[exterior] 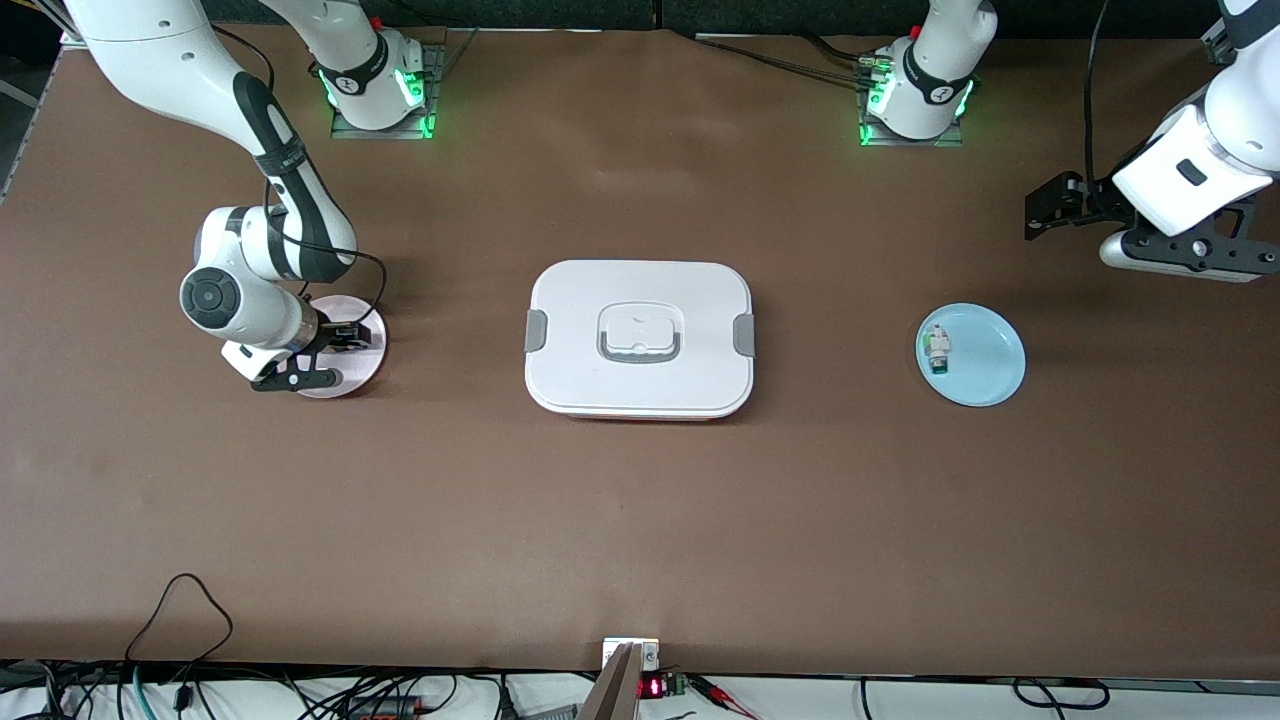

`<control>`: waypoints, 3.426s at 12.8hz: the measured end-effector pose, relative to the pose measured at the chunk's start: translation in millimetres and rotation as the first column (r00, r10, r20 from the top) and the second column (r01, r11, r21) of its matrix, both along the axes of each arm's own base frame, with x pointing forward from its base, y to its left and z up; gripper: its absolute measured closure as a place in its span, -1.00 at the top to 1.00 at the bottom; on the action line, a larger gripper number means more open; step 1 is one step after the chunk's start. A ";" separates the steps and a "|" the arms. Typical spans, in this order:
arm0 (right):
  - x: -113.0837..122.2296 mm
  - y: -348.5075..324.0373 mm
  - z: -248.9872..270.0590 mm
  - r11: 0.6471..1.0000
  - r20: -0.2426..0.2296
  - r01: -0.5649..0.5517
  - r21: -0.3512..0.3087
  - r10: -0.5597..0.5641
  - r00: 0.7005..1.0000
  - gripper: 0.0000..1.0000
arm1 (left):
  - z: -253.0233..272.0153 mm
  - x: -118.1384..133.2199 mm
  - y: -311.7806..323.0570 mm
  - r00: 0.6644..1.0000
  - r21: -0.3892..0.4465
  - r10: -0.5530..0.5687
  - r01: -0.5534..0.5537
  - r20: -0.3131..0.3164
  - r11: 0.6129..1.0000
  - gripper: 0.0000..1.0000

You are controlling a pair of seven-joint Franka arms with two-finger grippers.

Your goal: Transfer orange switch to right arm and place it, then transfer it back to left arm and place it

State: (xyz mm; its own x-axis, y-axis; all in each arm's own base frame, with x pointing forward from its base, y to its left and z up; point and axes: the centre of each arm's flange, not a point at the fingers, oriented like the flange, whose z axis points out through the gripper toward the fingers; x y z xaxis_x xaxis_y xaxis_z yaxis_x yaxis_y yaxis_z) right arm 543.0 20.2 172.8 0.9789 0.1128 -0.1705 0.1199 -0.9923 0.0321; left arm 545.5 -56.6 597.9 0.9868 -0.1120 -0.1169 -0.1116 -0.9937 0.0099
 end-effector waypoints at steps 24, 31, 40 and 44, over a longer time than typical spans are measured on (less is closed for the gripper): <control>81.3 152.4 320.0 0.907 0.299 -0.291 0.305 0.199 0.933 0.48 | -1.7 -3.5 -3.7 1.000 -0.042 0.003 -0.004 -0.031 0.999 1.00; 47.1 275.5 386.1 0.653 0.535 -0.684 0.324 0.470 0.702 0.48 | -11.9 -18.5 -41.4 0.975 -0.373 -0.048 -0.038 -0.217 0.927 1.00; 54.2 295.6 373.4 0.181 0.825 -0.934 0.307 0.439 0.356 0.48 | -135.2 49.9 -38.7 0.842 -0.782 -0.128 -0.416 -0.524 0.464 1.00; 67.1 308.0 328.0 0.044 0.910 -0.942 0.334 0.247 0.334 0.48 | -181.9 79.1 -58.9 0.840 -0.839 -0.122 -0.494 -0.529 0.229 1.00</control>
